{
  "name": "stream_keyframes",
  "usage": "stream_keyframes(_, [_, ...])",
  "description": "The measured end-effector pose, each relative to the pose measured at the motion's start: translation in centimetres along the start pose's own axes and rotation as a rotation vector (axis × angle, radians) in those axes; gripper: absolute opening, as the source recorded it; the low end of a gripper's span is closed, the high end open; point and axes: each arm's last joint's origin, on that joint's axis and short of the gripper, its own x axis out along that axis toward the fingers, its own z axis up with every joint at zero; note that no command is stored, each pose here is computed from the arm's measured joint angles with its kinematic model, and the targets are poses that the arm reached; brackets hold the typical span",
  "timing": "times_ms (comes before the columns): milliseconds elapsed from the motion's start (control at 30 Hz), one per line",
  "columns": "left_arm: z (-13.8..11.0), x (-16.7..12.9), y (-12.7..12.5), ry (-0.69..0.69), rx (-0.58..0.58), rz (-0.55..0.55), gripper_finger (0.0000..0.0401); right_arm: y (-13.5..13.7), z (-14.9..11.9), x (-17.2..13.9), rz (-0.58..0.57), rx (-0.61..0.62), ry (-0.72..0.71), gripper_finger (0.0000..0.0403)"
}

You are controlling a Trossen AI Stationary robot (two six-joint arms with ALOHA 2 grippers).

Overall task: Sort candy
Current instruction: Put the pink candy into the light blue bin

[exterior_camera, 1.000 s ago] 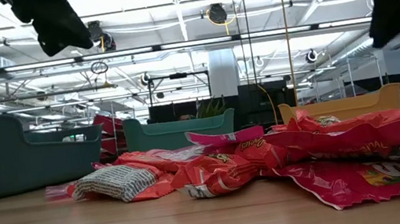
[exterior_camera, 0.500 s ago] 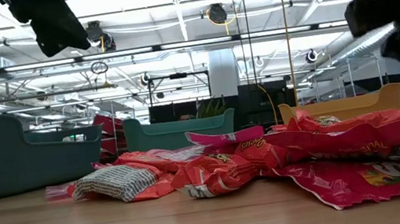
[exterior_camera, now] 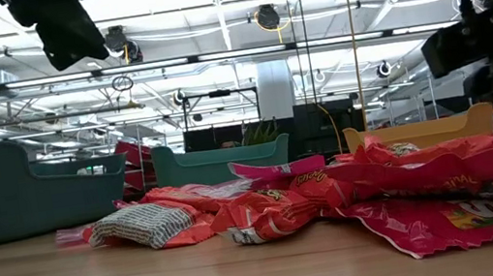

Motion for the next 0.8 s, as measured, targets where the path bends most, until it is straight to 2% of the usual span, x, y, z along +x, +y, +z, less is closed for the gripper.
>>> stream_keyframes(167, [0.0, 0.0, 0.0, 0.001, 0.002, -0.002, 0.0099, -0.7, -0.4, -1.4, 0.005, 0.046, -0.012, 0.0058])
stream_keyframes(267, [0.0, 0.0, 0.0, 0.002, 0.002, -0.001, 0.0099, -1.4, -0.8, -2.5, 0.004, 0.102, -0.007, 0.0017])
stream_keyframes(333, [0.0, 0.0, 0.0, 0.002, 0.002, -0.001, 0.0099, -1.7, -1.0, -3.4, 0.013, 0.147, -0.012, 0.0012])
stream_keyframes(533, [0.0, 0.0, 0.0, 0.000, 0.002, 0.002, 0.0099, -2.4, -1.4, -5.4, 0.067, 0.223, -0.052, 0.0033])
stream_keyframes(800, [0.0, 0.0, 0.0, -0.002, 0.002, 0.004, 0.0099, -3.4, -1.6, -7.8, 0.167, 0.371, -0.118, 0.0012])
